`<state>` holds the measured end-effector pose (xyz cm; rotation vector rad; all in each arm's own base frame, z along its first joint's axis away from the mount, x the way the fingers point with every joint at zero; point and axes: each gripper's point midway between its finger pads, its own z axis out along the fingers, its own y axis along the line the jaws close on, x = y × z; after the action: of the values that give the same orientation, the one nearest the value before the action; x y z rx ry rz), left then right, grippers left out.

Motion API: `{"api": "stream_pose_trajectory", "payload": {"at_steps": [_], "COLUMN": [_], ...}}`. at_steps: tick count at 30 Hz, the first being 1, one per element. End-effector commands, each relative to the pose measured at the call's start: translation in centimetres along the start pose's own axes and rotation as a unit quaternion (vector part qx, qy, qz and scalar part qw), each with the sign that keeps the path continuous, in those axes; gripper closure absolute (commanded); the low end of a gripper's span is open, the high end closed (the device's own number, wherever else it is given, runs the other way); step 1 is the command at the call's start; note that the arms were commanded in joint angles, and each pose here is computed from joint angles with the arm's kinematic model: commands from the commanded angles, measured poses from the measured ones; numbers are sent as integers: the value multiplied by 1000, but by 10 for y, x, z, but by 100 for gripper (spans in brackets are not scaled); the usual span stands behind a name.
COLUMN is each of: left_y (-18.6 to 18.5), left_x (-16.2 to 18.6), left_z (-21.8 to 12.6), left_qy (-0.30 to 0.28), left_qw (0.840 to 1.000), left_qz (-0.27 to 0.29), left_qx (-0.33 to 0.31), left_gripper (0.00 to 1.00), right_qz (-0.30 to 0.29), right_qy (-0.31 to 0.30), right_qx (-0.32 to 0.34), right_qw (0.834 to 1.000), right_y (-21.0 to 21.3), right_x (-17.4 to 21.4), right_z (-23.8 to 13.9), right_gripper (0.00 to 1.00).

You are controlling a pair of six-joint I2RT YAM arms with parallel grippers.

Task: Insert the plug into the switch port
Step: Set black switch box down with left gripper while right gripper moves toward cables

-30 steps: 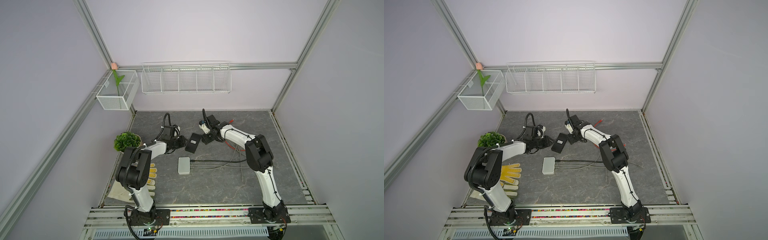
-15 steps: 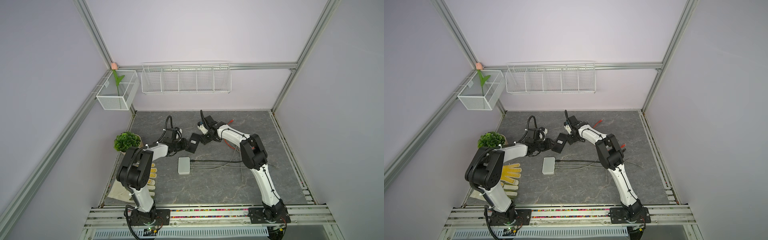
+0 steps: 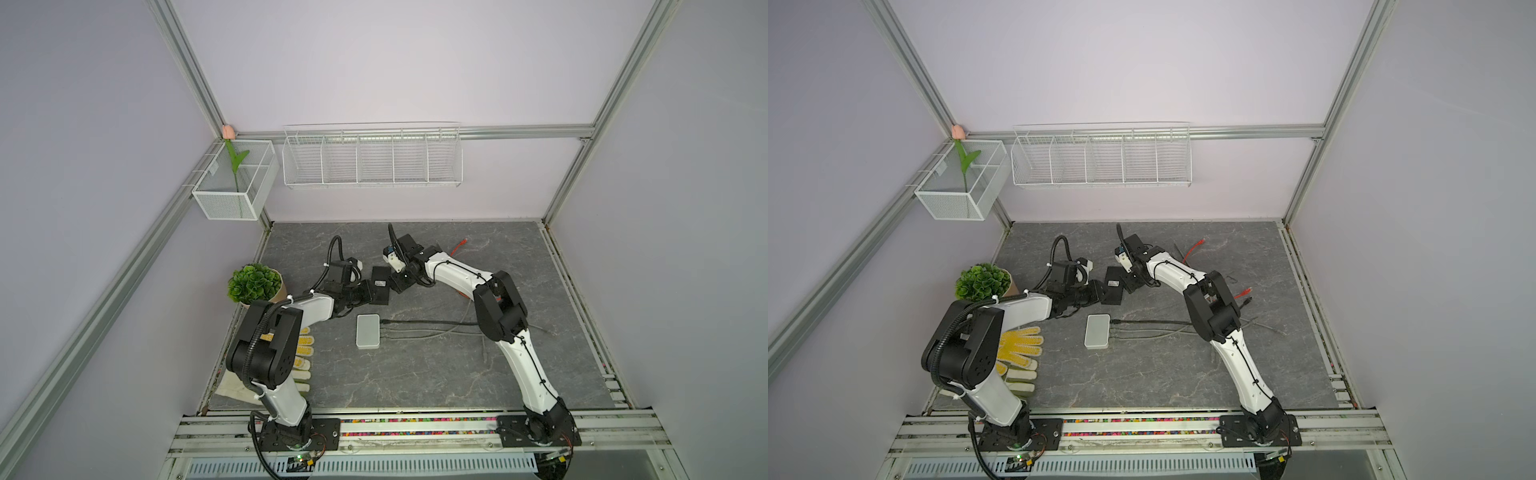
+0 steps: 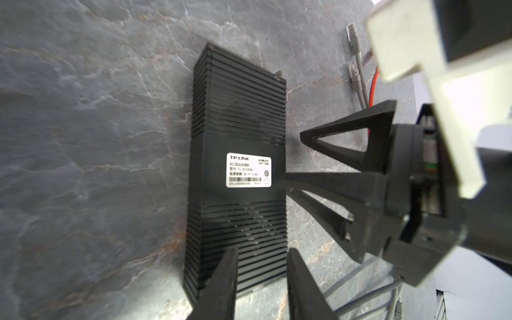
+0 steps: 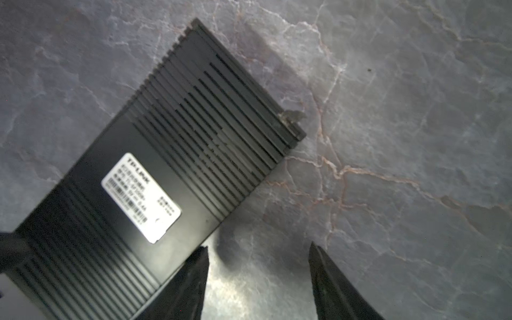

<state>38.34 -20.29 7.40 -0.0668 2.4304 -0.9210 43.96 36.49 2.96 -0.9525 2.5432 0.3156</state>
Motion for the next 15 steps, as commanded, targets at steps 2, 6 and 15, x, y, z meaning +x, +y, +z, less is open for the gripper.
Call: {"api": "stream_pose_trajectory", "payload": {"at_steps": [2, 6, 15], "left_y": [6, 8, 22], "left_x": [-18, -26, -50], "left_z": [-20, -20, 12], "left_qy": [-25, -29, -19], "left_qw": [1000, 999, 999], "left_qz": [-2, 3, 6], "left_qx": [-9, -18, -38], "left_gripper": [68, 68, 68], "right_qz": [5, 9, 11], "right_qy": [16, 8, 5], "right_qx": [5, 7, -16], "right_qw": [1000, 1000, 1000], "right_y": [-4, -6, 11], "right_x": [14, 19, 22], "right_z": [0, -11, -14], "right_gripper": [39, 38, 39]}}
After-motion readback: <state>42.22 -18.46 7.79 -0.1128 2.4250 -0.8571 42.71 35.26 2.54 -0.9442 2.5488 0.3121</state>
